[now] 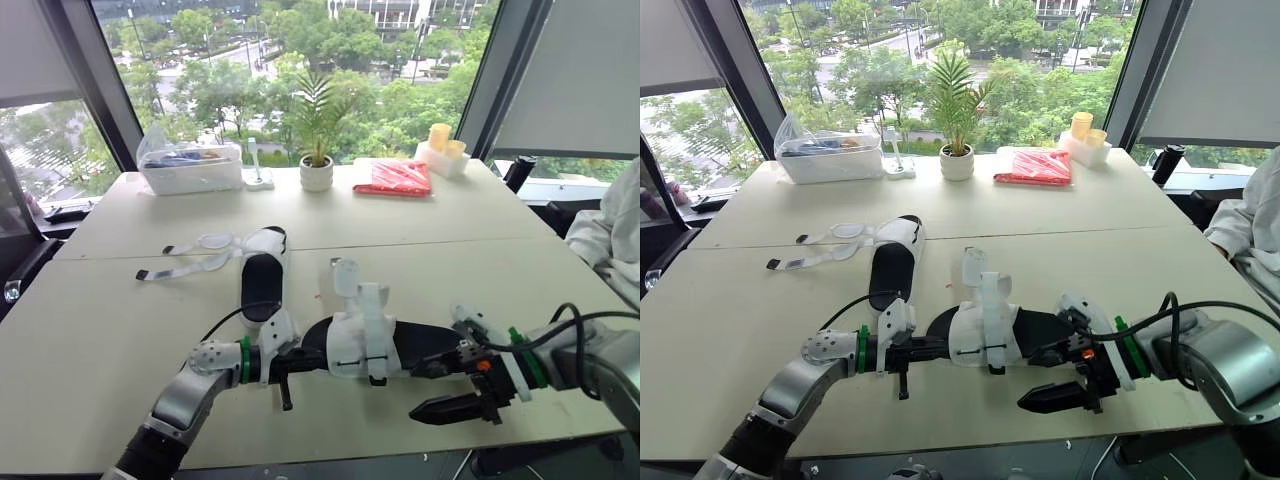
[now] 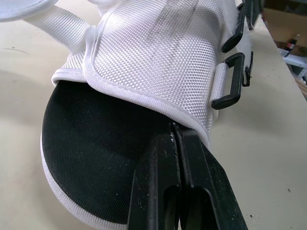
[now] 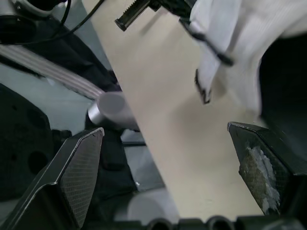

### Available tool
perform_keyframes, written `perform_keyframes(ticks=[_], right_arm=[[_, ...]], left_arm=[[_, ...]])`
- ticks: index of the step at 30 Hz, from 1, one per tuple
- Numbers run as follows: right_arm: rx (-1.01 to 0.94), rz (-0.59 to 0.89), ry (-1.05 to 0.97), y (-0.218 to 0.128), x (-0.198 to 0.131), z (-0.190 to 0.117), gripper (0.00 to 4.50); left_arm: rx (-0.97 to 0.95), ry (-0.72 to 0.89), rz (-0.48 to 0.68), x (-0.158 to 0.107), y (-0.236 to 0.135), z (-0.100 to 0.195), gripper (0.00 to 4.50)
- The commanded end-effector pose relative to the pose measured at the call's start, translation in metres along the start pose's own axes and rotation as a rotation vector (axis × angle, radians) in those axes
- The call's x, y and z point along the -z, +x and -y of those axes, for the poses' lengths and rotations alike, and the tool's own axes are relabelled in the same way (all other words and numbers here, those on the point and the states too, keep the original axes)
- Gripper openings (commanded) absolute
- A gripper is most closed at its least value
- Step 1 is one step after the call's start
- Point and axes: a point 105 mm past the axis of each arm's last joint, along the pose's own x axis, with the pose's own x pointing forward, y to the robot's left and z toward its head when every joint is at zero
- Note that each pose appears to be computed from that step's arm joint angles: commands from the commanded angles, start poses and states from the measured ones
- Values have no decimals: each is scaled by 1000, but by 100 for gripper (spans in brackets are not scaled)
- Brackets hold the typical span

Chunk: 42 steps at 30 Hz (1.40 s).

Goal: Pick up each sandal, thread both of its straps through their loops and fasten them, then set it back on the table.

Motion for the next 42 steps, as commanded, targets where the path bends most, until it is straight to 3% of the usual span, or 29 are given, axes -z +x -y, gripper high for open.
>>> perform_keyframes(ticks=[1, 17, 21, 27, 33, 42], right_arm=[[31, 30, -5, 11, 3, 3, 447], [47, 134, 12, 30, -19, 30, 447], [22, 130, 28, 33, -21, 28, 329], [-27, 116, 65, 40, -19, 21, 9], [-34, 64, 107, 47, -5, 19, 4], [-74, -115, 192, 46, 51, 7, 4]], left_arm=[[20, -24, -24, 8, 3, 3, 0], [18, -29, -23, 8, 4, 5, 0], [16, -25, -29, 9, 4, 7, 0], [7, -25, -28, 10, 4, 6, 0], [5, -28, -26, 10, 4, 8, 0], [24, -38, -31, 13, 6, 15, 0]])
